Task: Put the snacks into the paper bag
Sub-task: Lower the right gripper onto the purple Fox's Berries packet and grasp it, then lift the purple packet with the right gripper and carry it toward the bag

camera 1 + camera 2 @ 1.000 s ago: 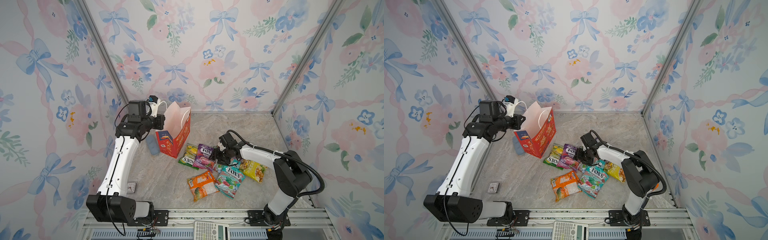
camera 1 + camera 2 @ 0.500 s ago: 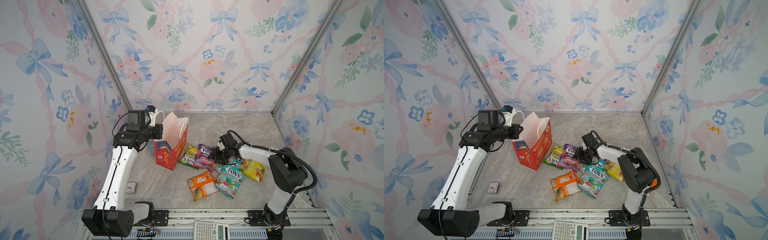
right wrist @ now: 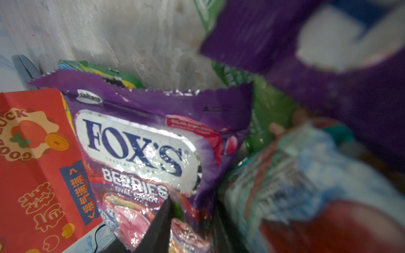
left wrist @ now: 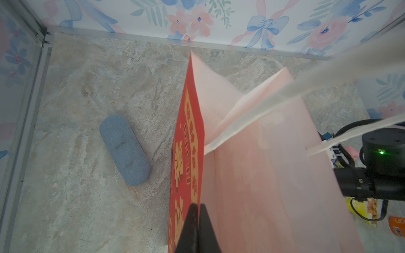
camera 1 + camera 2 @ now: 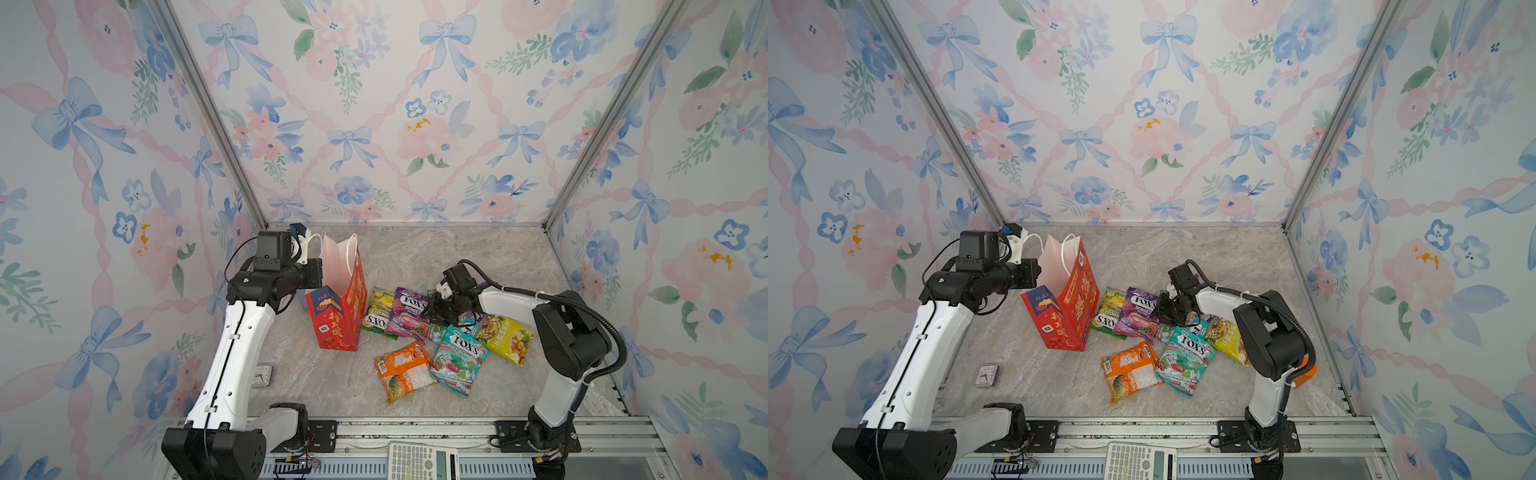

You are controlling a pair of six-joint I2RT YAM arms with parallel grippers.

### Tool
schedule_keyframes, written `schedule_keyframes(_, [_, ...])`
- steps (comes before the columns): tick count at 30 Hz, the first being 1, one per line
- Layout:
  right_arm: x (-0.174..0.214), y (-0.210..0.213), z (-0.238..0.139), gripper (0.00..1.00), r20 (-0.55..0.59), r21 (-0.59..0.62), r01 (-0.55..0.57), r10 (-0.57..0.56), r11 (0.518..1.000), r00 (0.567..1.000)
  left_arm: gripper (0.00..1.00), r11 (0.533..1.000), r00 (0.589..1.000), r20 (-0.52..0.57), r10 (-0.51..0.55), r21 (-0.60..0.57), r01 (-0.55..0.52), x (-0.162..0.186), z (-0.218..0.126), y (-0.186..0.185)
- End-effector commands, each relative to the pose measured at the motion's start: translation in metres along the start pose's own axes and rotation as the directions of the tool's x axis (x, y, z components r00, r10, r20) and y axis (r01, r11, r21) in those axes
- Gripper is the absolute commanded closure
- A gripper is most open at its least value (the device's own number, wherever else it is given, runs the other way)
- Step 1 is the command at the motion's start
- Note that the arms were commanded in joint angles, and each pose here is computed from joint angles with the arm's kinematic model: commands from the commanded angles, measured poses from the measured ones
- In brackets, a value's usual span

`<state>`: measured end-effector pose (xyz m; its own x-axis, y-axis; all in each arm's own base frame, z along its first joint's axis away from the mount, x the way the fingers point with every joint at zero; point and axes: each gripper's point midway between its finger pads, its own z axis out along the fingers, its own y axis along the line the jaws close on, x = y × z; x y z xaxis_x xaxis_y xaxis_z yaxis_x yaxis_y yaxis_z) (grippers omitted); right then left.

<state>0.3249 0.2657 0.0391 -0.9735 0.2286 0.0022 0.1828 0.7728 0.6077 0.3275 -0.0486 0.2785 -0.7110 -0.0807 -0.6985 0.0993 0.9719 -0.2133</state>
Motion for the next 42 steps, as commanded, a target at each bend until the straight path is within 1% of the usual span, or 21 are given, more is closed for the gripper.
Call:
schedule_keyframes(1, [-0.009,0.007,0.003,0.81,0.006,-0.022,0.01,-0.01,1.0,1.0,1.0,0.999,1.0,0.001,-0.019,-0.036,0.019,0.002,-0.002,0.007])
schedule_keyframes(3, [-0.011,0.009,0.004,0.88,0.006,-0.026,0.013,-0.013,1.0,1.0,1.0,0.999,1.0,-0.004,-0.018,-0.032,0.017,0.004,-0.001,0.007])
schedule_keyframes(5, [-0.012,0.011,0.003,0.9,0.006,-0.031,0.017,-0.017,0.999,1.0,1.0,0.999,1.0,-0.003,-0.017,-0.033,0.017,0.005,-0.002,0.007])
schedule_keyframes(10, [-0.016,0.018,-0.003,0.99,0.013,-0.038,0.037,-0.037,0.999,0.999,1.0,0.999,1.0,0.026,-0.01,-0.032,0.011,-0.005,-0.008,0.005])
schedule_keyframes(20, [-0.031,0.047,-0.034,1.0,0.065,-0.05,0.127,-0.124,0.991,0.99,1.0,1.0,0.997,0.083,0.004,-0.016,-0.002,-0.02,-0.024,-0.001])
schedule_keyframes(26, [-0.04,0.075,-0.062,1.0,0.112,-0.07,0.192,-0.184,0.979,0.977,1.0,1.0,0.997,0.081,0.001,-0.013,0.0,-0.019,-0.024,-0.002])
schedule_keyframes(31, [-0.049,0.104,-0.099,1.0,0.176,-0.083,0.254,-0.237,0.964,0.956,1.0,1.0,0.999,0.033,-0.011,-0.012,0.011,-0.01,-0.008,-0.002])
schedule_keyframes(34, [-0.054,0.123,-0.124,1.0,0.229,-0.091,0.296,-0.269,0.951,0.936,1.0,1.0,1.0,0.017,-0.008,-0.014,0.008,-0.007,-0.003,-0.003])
schedule_keyframes(39, [-0.064,0.156,-0.166,1.0,0.335,-0.105,0.35,-0.298,0.931,0.894,1.0,1.0,1.0,0.012,-0.003,-0.011,0.003,-0.008,-0.001,-0.007])
schedule_keyframes(42, [-0.072,0.179,-0.196,1.0,0.431,-0.118,0.383,-0.3,0.916,0.851,1.0,1.0,1.0,-0.002,-0.005,-0.02,0.005,-0.004,0.003,-0.006])
